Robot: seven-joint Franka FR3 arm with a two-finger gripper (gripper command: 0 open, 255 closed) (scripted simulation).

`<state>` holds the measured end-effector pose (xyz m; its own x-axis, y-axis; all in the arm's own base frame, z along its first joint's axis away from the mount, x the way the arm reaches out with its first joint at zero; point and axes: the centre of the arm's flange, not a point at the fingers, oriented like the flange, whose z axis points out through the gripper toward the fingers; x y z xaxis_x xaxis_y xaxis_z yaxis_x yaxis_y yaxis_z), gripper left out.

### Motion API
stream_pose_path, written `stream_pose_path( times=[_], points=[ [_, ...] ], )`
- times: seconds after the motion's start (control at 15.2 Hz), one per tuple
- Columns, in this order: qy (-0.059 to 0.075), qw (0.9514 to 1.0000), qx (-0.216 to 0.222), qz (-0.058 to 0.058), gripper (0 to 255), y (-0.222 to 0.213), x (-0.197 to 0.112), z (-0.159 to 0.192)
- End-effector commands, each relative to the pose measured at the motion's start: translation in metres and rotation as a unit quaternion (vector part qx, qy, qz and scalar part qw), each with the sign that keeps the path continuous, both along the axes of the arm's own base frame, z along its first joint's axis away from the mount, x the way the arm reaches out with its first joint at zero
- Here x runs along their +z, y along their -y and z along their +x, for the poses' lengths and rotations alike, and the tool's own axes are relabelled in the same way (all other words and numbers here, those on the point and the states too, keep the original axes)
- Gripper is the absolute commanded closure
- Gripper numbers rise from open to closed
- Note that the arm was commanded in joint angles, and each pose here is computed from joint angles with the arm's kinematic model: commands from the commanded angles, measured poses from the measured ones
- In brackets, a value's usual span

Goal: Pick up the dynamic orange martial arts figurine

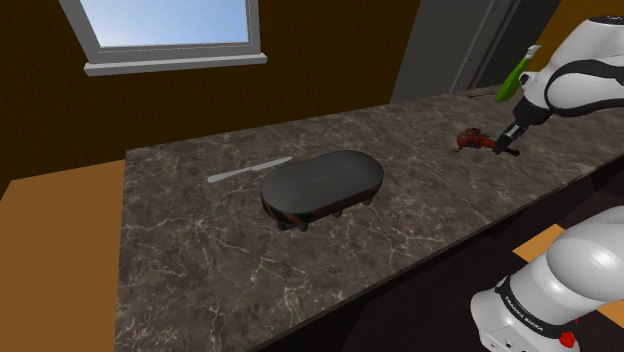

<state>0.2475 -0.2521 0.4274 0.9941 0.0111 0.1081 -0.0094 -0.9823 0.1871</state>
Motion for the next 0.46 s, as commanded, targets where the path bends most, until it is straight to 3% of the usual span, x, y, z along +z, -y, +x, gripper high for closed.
stream_pose_path(
  times=[0.0,0.4],
  points=[
    [0.000,1.0000,0.000,0.000,255,0.000,0.011,0.000],
    [0.000,1.0000,0.000,0.000,255,0.000,0.033,0.000]
  ],
)
